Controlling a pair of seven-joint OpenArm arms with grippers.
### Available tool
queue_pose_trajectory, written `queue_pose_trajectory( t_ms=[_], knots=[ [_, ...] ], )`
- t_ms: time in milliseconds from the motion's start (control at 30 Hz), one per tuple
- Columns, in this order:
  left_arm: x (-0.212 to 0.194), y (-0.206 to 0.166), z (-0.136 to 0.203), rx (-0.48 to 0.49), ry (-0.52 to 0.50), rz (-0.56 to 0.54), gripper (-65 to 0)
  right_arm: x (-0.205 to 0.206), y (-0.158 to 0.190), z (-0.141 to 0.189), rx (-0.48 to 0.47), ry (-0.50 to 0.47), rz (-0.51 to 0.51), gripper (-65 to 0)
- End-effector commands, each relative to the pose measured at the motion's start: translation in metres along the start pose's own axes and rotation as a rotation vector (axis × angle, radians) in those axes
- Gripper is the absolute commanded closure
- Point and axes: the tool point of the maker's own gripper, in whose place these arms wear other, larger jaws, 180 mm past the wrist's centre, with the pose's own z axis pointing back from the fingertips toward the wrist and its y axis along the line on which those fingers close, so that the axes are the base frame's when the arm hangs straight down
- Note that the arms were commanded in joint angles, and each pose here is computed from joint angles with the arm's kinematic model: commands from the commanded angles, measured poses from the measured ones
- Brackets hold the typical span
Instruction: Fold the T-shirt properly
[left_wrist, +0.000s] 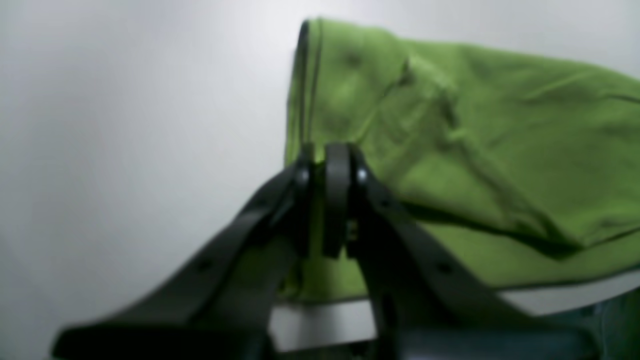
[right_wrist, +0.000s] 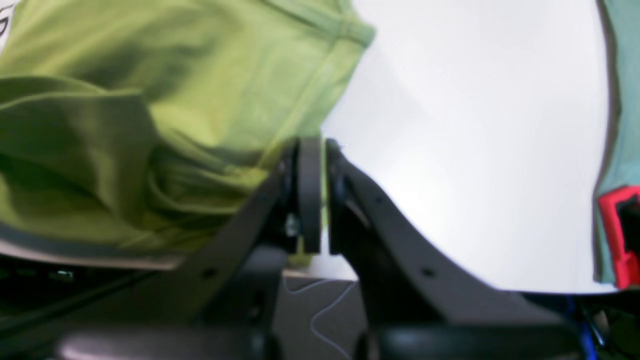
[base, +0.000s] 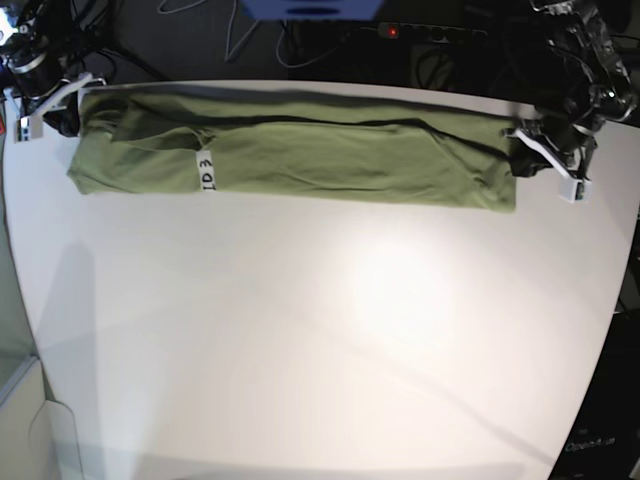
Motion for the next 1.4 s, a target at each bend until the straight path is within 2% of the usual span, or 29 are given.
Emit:
queue_pose_trajectory(
  t_ms=[0, 300, 667, 867, 1000, 1233, 1367],
  knots=[
    [0.016, 0.0, 0.003, -0.005, -0.053, -0.015, -3.9, 0.01, -0.003, 0.004, -0.001, -0.035, 0.013, -0.6],
    [0.017, 0.0, 0.002, -0.008, -0.057, -0.012, -4.1, 0.023, -0.014, -0.009, -0.005, -0.057, 0.018, -0.6],
    [0.018, 0.002, 0.004, 0.0, -0.058, -0.009, -4.2, 0.012, -0.027, -0.036, 0.013, -0.015, -0.03, -0.6],
    [0.025, 0.013, 0.011, 0.03, -0.089, 0.012, -4.2, 0.026, -0.034, -0.03, -0.003, -0.044, 0.006, -0.6],
    [0.023, 0.014, 0.01, 0.032, -0.083, 0.014, -4.2, 0.04, -0.048, -0.011, -0.051, -0.07, 0.058, -0.6],
    [0.023, 0.014, 0.01, 0.034, -0.083, 0.016, -4.2, 0.048, -0.02, 0.004, -0.028, -0.103, 0.093, -0.4],
    [0.023, 0.014, 0.01, 0.034, -0.082, 0.015, -4.2, 0.042, 0.004, -0.005, 0.031, -0.094, 0.08, -0.4]
  ],
)
